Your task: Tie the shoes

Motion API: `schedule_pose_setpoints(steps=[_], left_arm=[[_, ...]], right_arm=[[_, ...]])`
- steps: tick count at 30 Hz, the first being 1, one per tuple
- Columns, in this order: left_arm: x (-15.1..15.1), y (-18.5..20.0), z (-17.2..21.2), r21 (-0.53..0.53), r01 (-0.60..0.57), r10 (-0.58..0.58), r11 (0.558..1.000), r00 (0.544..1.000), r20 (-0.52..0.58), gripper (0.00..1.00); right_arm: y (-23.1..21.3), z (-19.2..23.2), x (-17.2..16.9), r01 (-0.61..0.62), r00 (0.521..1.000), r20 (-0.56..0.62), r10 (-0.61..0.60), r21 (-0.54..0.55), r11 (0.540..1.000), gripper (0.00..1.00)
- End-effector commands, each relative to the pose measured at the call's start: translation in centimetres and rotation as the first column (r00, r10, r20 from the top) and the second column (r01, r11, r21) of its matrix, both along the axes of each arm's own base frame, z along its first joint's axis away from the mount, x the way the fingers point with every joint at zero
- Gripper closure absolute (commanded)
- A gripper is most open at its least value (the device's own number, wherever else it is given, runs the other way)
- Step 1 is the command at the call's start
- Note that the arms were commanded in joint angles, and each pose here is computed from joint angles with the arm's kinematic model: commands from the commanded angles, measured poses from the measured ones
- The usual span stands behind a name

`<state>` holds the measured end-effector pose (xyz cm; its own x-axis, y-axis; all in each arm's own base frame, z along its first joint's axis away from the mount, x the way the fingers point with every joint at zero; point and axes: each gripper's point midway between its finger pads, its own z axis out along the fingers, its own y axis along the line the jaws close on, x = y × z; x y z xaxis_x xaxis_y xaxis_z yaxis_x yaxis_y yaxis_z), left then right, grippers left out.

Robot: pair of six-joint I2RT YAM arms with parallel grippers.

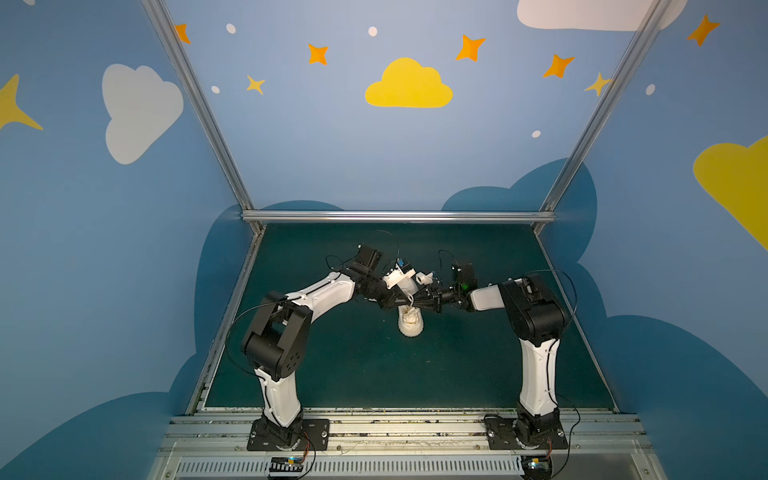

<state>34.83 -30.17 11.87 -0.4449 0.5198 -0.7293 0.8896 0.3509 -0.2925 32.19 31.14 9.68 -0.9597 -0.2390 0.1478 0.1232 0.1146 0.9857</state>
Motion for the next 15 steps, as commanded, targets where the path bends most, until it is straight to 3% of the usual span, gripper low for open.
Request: schedule_pose_setpoints(steps=[1,15], left_arm=[[-0.4,0.5,0.7,-0.025,-0.006,0.005,1.000,1.000,-0.019,0.70],[-0.1,1.7,0.8,-0.083,-0.064,0.055,0.995,0.993,-0.102,0.50]], right_arm=[[0.3,1.3,0.4,-0.015,0.999,0.044,0.014,0.024,1.000,0.81],[0.3,1.3,0.4,-0.018,0.999,0.039,0.017,0.023,1.000,0.82]])
